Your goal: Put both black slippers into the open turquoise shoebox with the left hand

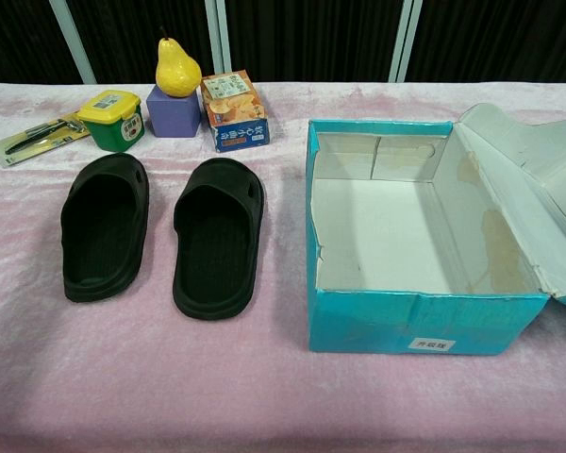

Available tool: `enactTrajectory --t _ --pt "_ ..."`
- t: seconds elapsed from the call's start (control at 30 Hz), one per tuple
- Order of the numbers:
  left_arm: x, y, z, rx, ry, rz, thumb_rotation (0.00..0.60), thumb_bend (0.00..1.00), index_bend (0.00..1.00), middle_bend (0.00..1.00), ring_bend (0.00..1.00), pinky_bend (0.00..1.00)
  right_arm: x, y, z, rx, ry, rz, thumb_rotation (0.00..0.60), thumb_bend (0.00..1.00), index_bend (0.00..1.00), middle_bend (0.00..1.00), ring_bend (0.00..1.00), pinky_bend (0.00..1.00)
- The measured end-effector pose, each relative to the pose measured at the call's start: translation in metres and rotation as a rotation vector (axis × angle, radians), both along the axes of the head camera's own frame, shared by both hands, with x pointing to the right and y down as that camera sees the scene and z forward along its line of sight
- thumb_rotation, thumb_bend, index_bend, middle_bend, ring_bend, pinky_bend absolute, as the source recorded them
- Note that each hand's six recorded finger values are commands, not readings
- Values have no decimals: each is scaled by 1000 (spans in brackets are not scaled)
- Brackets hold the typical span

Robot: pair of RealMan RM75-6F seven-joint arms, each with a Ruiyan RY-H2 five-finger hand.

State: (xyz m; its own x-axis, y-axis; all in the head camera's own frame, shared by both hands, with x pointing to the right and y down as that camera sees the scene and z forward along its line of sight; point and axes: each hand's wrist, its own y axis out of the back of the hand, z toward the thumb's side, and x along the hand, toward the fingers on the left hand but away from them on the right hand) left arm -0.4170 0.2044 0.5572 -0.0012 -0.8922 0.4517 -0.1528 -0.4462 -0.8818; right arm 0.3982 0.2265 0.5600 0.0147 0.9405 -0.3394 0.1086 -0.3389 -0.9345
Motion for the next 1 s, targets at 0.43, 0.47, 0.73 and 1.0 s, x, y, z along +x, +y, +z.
enactTrajectory --t 0.43,0.47,0.73,1.0 --pt "16 -12 5 -1 -19 58 600 0 159 129 100 166 1 2 3 -11 4 4 600 111 124 65 0 39" --pt "19 -14 5 0 -20 67 600 0 166 134 107 165 1 3 3 -11 3 6 600 111 124 66 0 39" --pt "64 -42 13 -31 16 174 600 0 163 145 143 165 0 4 2 -1 -10 2 600 111 124 65 0 39" --pt "115 -72 36 -137 95 254 600 0 92 114 141 164 1 9 -2 7 -10 4 600 110 123 65 0 38"
